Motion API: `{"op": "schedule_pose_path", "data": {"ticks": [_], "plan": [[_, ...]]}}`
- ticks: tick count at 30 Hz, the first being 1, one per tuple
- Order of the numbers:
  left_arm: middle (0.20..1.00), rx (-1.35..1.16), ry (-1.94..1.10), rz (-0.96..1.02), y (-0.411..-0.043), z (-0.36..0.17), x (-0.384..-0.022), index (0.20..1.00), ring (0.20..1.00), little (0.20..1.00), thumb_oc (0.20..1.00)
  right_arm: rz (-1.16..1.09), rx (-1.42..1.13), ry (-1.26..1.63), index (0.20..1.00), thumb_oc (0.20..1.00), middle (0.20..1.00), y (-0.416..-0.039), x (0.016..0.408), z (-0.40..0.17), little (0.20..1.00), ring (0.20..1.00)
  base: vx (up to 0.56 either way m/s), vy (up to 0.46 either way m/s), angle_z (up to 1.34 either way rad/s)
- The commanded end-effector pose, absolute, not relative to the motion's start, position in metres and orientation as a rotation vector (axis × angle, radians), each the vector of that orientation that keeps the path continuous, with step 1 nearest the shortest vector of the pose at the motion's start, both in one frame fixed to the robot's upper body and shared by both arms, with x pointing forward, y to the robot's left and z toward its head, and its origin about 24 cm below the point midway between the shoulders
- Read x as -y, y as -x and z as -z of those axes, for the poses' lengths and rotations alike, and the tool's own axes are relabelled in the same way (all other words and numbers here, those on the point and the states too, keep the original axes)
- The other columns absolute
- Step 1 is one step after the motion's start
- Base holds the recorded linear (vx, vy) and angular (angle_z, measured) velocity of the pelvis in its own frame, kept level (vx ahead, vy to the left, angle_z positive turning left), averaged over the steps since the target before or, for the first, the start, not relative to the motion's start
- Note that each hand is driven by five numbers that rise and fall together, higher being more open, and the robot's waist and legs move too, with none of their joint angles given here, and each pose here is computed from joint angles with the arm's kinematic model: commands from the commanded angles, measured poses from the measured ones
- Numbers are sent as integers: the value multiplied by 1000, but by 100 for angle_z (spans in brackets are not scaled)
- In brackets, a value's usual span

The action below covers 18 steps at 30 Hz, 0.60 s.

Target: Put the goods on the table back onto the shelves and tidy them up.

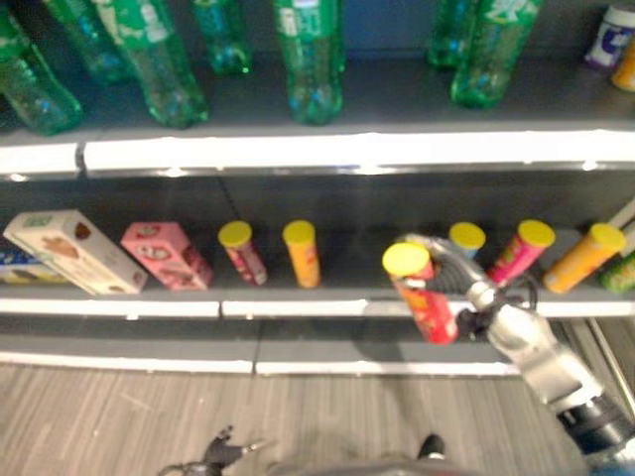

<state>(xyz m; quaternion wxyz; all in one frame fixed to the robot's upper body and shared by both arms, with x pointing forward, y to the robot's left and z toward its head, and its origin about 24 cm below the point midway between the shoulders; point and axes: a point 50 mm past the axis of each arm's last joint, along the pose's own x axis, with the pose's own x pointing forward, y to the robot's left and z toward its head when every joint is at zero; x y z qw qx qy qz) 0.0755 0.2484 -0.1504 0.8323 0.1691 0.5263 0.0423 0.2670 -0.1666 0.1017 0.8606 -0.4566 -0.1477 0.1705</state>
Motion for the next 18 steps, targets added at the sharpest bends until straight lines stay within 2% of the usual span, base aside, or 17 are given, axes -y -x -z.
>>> {"op": "schedule_pose_path", "data": {"ticks": [1,8,18], "plan": [[1000,-1053,-432,-108,-96,142,-259,1000,1000,1000,1000,-225,554,912,200,200,200,-278,152,-146,200,200,3,28,23],[1000,-1034,-453,-125,-95,143,-253,1000,1000,1000,1000,-65,628,840,200,200,200,-285,147,-153,200,200,-33,42,22],[1000,-878,-493,-117,-134,127,-249,1000,1000,1000,1000,152,810,818,200,200,200,-307,142,-200,200,200,-95,19,17]]}}
